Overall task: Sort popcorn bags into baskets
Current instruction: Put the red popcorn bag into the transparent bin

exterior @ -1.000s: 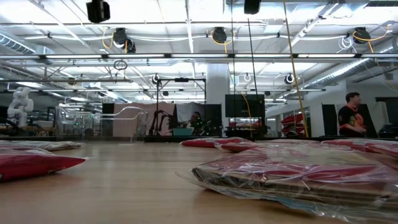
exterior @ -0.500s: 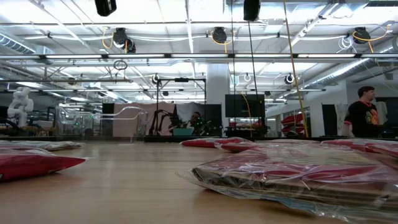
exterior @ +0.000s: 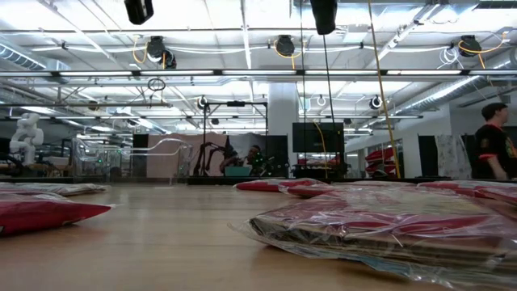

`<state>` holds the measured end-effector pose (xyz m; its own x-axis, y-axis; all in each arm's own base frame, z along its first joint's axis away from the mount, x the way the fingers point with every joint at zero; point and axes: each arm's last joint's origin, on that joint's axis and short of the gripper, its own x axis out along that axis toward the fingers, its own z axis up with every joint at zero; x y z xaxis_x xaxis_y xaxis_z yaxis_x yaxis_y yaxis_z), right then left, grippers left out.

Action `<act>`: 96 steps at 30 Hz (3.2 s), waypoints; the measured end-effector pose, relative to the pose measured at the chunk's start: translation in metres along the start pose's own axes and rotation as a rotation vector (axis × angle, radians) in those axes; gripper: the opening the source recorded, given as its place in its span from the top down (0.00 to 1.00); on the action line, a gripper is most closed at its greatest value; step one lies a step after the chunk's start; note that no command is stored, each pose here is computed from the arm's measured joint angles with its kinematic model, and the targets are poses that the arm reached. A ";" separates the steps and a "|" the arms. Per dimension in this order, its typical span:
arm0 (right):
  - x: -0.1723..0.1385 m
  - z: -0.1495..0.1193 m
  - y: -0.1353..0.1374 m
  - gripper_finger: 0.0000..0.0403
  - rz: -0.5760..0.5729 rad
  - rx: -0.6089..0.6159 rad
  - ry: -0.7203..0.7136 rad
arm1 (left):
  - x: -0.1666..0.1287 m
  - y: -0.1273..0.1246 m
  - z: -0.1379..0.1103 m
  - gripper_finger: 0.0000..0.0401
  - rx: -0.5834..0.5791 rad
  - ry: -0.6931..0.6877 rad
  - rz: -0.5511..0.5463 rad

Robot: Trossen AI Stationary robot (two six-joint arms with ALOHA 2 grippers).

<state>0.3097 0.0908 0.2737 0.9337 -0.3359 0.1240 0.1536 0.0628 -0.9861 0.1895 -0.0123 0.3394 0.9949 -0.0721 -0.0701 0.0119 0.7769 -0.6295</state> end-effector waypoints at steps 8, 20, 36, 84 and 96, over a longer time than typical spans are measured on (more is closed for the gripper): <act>-0.005 0.004 0.004 0.45 0.026 0.275 0.078 | -0.021 0.009 0.011 0.95 -0.007 -0.042 0.074; -0.028 0.018 0.034 0.41 0.181 0.897 0.244 | -0.047 0.027 0.019 0.95 -0.064 -0.075 0.222; -0.071 0.044 0.060 0.41 0.560 1.230 0.261 | -0.057 0.015 0.063 0.95 -0.085 -0.046 0.378; -0.110 0.021 0.095 0.41 0.356 1.480 0.214 | -0.084 0.052 0.075 0.93 -0.043 0.235 1.219; -0.110 0.022 0.095 0.41 0.356 1.489 0.213 | -0.078 0.065 0.076 0.93 -0.096 0.239 1.339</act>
<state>0.2283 0.1540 0.1685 0.9487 -0.2160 -0.2308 0.2342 0.9707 0.0539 0.1204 0.0915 0.3625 0.1970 0.5822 -0.7888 -0.9564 0.2910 -0.0240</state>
